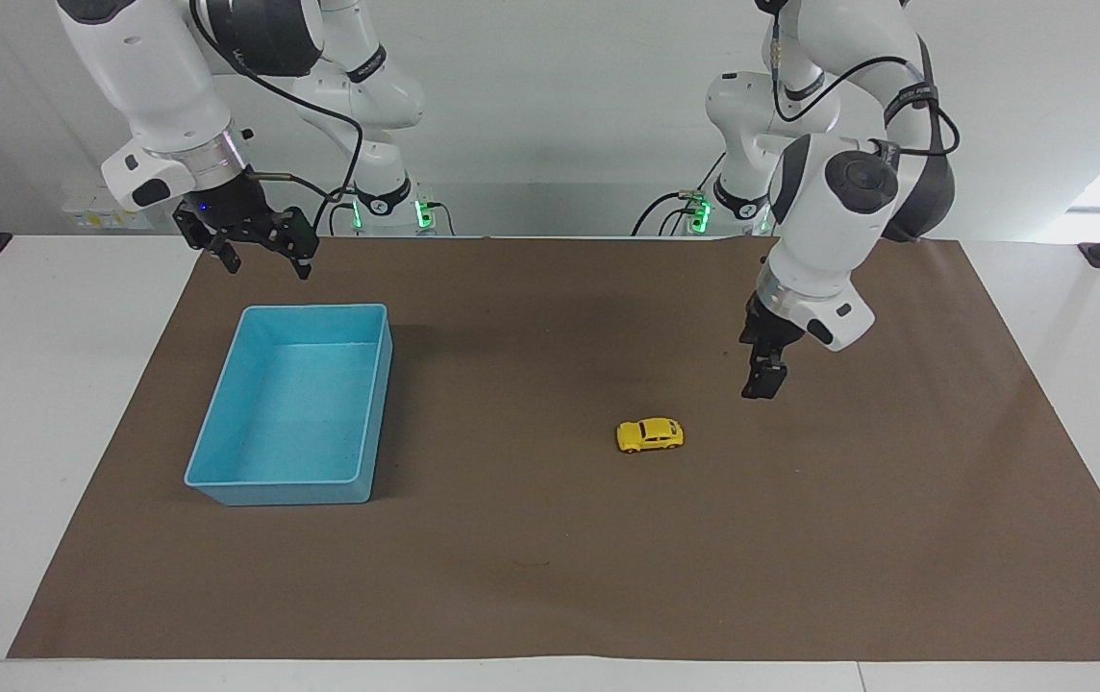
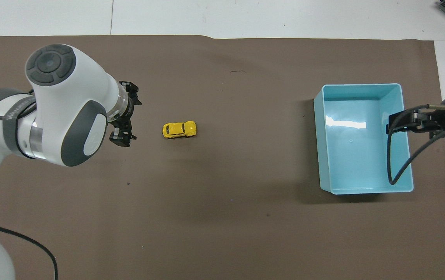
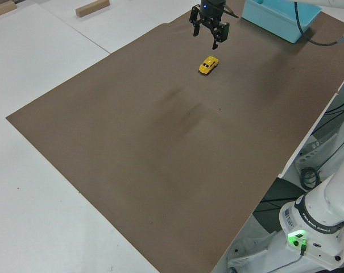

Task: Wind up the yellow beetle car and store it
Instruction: 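Reach the left gripper toward the yellow beetle car, then press the left gripper down onto the top of the yellow car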

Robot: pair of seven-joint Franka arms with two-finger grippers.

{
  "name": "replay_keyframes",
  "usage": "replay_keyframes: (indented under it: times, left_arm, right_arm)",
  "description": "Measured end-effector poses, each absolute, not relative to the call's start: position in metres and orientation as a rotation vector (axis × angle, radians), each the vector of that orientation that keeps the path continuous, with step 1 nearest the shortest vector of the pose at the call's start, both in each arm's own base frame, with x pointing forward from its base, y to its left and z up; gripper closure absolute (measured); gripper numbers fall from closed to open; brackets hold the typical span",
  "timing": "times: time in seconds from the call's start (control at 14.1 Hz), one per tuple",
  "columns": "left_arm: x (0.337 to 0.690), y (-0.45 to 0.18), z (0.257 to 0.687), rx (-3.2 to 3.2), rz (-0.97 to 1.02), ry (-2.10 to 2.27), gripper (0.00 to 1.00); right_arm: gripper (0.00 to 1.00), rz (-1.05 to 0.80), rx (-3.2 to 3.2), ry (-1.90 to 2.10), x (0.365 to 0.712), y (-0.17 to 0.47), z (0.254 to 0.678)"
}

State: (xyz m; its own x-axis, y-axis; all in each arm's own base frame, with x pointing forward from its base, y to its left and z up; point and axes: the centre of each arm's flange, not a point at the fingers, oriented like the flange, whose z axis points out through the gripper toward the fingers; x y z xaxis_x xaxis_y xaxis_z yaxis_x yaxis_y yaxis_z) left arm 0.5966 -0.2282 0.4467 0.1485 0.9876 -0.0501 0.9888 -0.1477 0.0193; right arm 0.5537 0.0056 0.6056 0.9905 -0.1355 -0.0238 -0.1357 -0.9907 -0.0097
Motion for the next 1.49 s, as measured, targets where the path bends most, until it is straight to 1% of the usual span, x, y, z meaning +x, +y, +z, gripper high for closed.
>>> replay_keyframes:
  times: [0.21,0.57,1.28,1.49]
  left_arm:
    - [0.598,-0.236,0.438,2.278,-0.042,2.094,0.00]
    - [0.600,-0.287,0.396,2.202,-0.063,2.195,0.00]
    - [0.608,-0.288,0.400,2.088,-0.049,2.275,0.00]
    - [0.607,-0.292,0.385,2.095,-0.045,2.300,0.00]
  right_arm:
    - [0.00,0.036,-3.123,0.213,0.554,0.006,0.606]
    - [0.00,0.036,-3.123,0.213,0.554,0.006,0.606]
    - [0.00,0.036,-3.123,0.213,0.554,0.006,0.606]
    - [0.00,0.036,-3.123,0.213,0.554,0.006,0.606]
